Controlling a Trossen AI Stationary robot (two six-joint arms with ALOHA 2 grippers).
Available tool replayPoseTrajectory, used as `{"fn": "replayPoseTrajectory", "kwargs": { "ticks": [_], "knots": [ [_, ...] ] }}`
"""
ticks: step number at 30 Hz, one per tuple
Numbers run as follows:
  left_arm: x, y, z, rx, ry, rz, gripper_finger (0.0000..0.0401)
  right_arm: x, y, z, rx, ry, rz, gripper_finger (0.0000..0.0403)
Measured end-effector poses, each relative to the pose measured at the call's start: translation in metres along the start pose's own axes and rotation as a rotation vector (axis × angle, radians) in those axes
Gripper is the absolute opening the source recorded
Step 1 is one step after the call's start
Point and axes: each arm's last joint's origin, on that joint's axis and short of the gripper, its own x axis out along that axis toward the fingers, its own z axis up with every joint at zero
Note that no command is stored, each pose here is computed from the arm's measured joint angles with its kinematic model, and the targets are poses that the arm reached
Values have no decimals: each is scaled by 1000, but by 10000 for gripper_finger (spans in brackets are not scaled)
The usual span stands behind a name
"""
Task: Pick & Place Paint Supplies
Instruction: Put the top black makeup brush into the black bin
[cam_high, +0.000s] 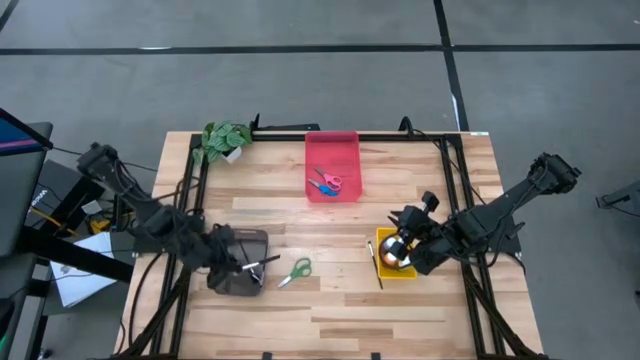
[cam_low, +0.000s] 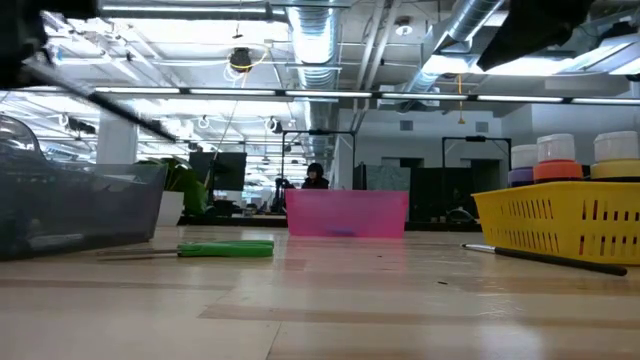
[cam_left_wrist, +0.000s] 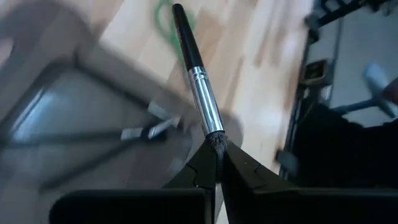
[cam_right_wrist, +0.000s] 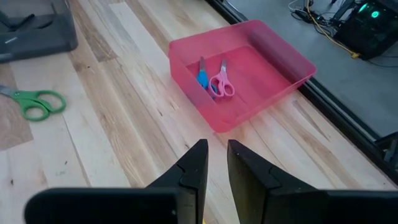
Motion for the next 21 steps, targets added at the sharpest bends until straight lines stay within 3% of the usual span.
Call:
{"fn": "replayPoseTrajectory", "kwargs": {
  "ticks": [6,15,21],
  "knots": [
    [-6,3,-17,-120,91,138,0,1,-1,0,3,2,-4,56],
    [-9,17,-24,-211,53,331,0,1,-1,0,2,4,-2,56],
    [-5,17,-23,-213,51,353,16,1,-1,0,2,4,-2,56]
  ]
}}
